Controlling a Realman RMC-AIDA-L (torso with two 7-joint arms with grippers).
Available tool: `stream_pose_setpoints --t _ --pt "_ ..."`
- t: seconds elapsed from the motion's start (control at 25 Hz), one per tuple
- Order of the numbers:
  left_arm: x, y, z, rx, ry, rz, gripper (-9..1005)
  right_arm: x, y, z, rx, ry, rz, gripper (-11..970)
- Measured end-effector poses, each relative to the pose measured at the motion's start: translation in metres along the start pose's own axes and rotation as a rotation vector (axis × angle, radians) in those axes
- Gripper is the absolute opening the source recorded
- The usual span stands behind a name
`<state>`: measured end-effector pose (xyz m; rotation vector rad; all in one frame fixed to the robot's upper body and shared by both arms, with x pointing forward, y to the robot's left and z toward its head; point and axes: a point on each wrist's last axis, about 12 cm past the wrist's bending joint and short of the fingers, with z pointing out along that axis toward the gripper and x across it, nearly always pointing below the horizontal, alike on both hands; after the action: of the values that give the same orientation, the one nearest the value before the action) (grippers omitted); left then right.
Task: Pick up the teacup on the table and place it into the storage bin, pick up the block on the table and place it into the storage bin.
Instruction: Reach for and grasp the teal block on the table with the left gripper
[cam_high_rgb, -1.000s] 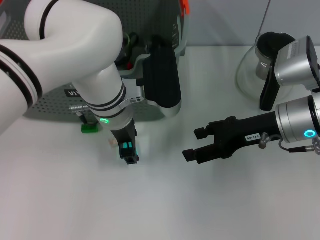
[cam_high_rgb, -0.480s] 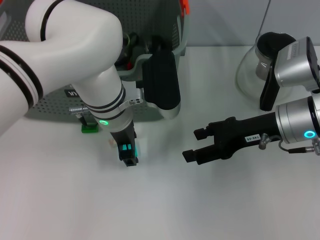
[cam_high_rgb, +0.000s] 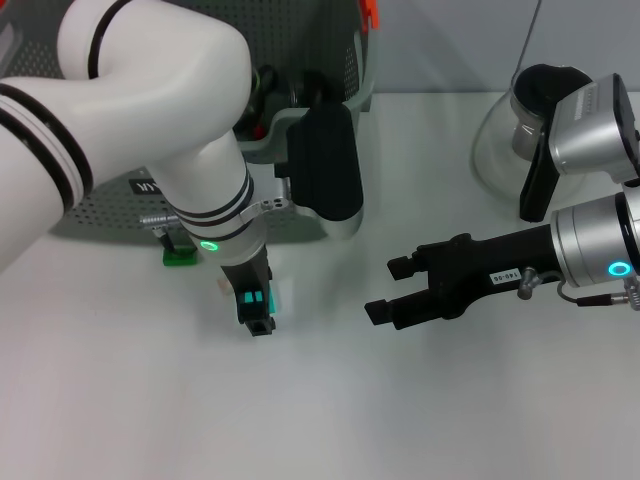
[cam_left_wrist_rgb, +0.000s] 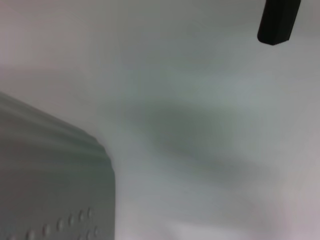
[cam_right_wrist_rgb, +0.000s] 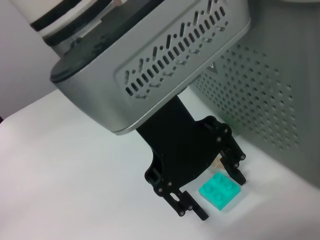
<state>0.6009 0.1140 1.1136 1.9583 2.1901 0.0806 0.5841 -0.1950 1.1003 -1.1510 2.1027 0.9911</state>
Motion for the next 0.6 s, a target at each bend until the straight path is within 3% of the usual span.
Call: stream_pose_setpoints --t 0.6 --pt "-0.0028 -0.0036 -0.0063 0.040 0.004 0.014 634 -0.0013 -0.0008 -0.0007 0.005 -0.008 -0.004 876"
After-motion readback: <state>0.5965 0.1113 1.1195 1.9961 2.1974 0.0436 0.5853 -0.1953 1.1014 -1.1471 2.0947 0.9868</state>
